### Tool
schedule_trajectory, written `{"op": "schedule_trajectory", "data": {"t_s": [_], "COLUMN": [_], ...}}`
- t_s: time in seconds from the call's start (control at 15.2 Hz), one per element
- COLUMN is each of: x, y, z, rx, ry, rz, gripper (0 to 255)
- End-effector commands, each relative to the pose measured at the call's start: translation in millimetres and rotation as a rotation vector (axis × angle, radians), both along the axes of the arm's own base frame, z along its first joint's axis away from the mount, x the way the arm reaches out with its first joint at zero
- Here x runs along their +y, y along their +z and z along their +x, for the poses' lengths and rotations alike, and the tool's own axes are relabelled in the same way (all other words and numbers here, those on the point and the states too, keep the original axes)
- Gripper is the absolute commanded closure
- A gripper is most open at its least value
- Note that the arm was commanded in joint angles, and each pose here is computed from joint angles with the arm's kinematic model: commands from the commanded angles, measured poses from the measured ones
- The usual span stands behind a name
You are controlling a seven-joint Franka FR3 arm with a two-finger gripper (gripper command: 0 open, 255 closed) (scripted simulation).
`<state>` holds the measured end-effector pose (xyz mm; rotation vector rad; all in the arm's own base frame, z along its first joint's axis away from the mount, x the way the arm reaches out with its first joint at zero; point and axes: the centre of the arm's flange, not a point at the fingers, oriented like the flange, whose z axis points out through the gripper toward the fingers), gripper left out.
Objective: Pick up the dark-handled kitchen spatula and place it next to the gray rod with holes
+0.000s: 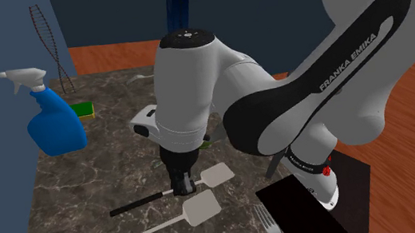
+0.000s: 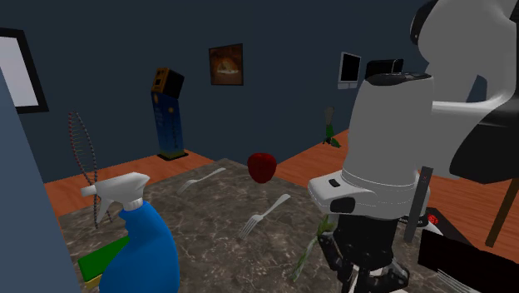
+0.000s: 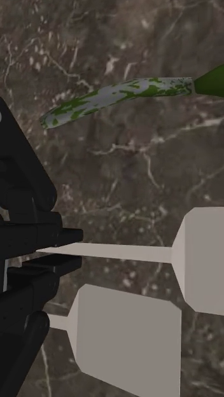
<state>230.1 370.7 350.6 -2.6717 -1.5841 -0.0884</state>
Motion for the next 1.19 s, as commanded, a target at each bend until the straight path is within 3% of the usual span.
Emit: {"op": "schedule_trajectory", "data": {"t_s": [0.0, 0.33, 0.59, 1.12], "x": [0.0, 0.0, -2.9, -2.9], "y": [0.0, 0.0, 49.8, 49.8], "z": [0.0, 0.0, -1.6, -1.6], "rx": [0.000, 0.000, 0.000, 0.000], "ry": [0.000, 0.000, 0.000, 0.000], "rz": [0.000, 0.000, 0.000, 0.000], "gripper": [0, 0, 0, 0]}}
